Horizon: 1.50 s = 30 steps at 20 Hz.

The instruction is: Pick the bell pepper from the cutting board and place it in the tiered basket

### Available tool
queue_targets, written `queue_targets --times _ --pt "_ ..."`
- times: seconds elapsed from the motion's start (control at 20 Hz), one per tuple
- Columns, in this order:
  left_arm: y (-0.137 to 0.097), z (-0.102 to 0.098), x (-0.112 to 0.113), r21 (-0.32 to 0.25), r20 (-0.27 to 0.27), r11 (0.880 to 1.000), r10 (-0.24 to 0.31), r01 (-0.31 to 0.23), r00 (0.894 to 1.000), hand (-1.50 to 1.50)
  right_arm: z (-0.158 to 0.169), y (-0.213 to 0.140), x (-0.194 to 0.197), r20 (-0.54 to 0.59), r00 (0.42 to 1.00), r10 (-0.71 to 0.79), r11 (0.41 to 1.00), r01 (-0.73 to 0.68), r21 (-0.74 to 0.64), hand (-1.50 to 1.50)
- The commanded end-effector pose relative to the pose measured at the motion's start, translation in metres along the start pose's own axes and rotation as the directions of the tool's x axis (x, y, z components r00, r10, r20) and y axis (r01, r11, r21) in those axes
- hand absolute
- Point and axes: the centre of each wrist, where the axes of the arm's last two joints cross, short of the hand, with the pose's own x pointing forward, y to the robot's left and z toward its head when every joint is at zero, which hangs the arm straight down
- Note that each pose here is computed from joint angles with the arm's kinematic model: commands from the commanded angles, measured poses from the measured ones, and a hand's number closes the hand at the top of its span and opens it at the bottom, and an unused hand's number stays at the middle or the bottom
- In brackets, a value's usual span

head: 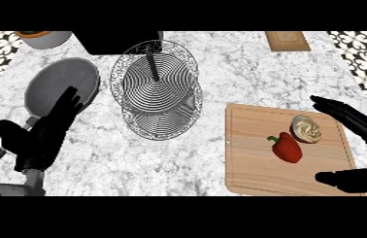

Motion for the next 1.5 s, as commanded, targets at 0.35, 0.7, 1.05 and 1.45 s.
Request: queue_targets --times 0.35,0.7,1.05,1.45 --pt "-0.014 -0.006 0.003 -0.011 -0.003 1.000 0.001 -0.001 1.000 0.00 0.004 -0.003 0.081 -0.049 0.913 0.405 0.794 -0.325 0.513 -1.50" --pt "-0.025 0.006 -0.004 -0.035 0.003 0.999 -0.009 0.009 1.000 0.00 -0.005 0.030 0.088 -0.166 0.890 0.424 0.833 -0.312 0.457 -1.50" --pt "-0.006 -0.005 0.013 -0.047 0.015 0.999 -0.005 0.006 1.000 0.00 -0.014 0.083 0.047 -0.239 0.848 0.472 0.817 -0.319 0.481 -1.50" --pt "-0.012 -0.017 0.010 -0.037 -0.004 0.999 0.016 -0.017 1.000 0.00 -0.003 0.082 0.005 -0.243 0.827 0.507 0.823 -0.381 0.420 -1.50"
